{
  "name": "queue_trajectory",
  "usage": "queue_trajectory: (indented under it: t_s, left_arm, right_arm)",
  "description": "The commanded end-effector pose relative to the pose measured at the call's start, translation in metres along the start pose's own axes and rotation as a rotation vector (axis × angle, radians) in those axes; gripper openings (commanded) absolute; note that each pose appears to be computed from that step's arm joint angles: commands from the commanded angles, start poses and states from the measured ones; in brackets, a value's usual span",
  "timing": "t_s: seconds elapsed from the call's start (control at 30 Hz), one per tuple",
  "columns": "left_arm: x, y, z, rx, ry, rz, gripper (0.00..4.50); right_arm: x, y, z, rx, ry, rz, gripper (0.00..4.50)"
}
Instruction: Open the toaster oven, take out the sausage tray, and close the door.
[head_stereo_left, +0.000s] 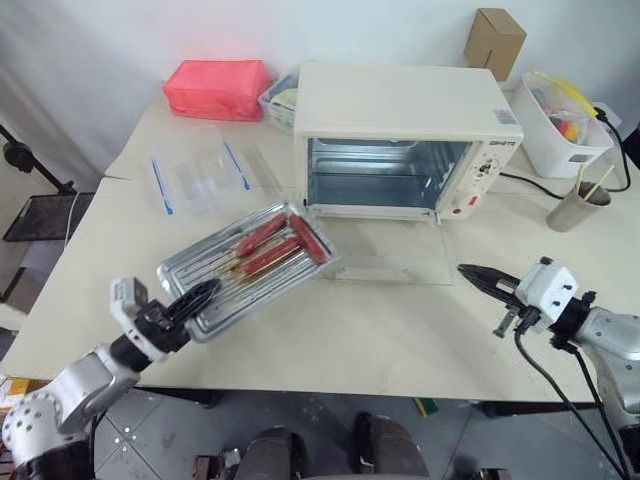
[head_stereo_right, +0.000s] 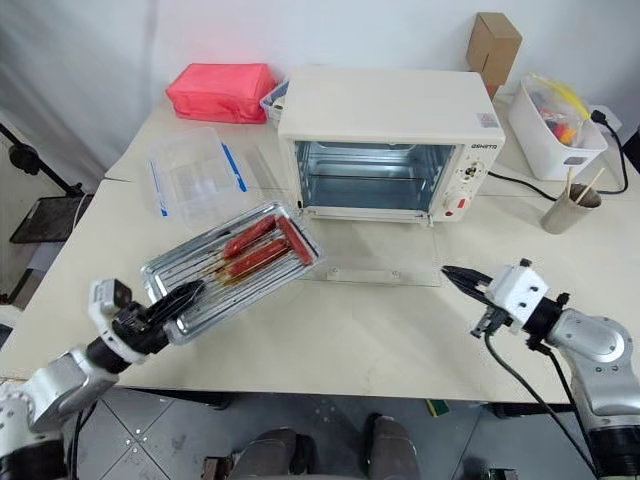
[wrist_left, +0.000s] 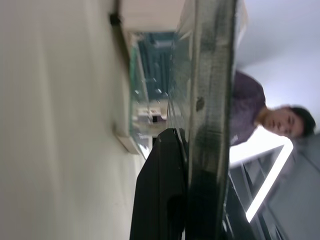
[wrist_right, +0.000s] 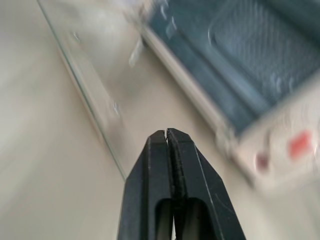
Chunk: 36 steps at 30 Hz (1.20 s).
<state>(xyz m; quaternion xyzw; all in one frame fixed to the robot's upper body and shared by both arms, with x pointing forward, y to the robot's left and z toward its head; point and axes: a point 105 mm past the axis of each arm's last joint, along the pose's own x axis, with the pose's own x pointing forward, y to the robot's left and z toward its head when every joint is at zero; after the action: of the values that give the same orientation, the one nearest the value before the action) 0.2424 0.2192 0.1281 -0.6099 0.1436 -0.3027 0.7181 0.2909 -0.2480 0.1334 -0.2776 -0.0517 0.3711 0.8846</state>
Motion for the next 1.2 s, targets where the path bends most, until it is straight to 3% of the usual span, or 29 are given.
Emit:
queue_trajectory:
  t_s: [0.03,0.2,0.47,0.63,0.73,0.97,1.1,1.2]
  left_arm:
    - [-0.011,-0.012,-0.004,0.026,-0.064,-0.056,0.00]
    - [-0.016,-0.012,-0.005,0.008,-0.200,-0.075,0.00]
    - [-0.012,-0.010,-0.012,-0.045,-0.319,-0.080,0.00]
    - [-0.010,-0.011,-0.014,-0.055,-0.344,-0.081,0.00]
    - [-0.011,-0.011,-0.012,-0.053,-0.357,-0.080,0.00]
    - [-0.007,-0.011,-0.017,-0.055,-0.316,-0.080,0.00]
    - [-0.002,-0.011,-0.021,-0.051,-0.266,-0.082,0.00]
    - [0.004,-0.010,-0.025,-0.040,-0.188,-0.071,0.00]
  right_arm:
    - [0.003,-0.004,-0.015,0.072,0.018,0.026,0.02]
    - [0.021,0.004,-0.032,0.202,0.025,0.112,0.02]
    - [0.050,0.002,-0.016,0.256,-0.119,0.125,0.02]
    - [0.050,-0.013,0.009,0.264,-0.252,0.058,0.02]
    - [0.046,-0.037,0.040,0.247,-0.376,-0.049,0.02]
    - [0.040,-0.061,0.104,0.212,-0.559,-0.091,0.02]
    - [0.040,-0.057,0.115,0.177,-0.536,-0.049,0.02]
    - [0.036,-0.045,0.104,0.200,-0.453,-0.001,0.02]
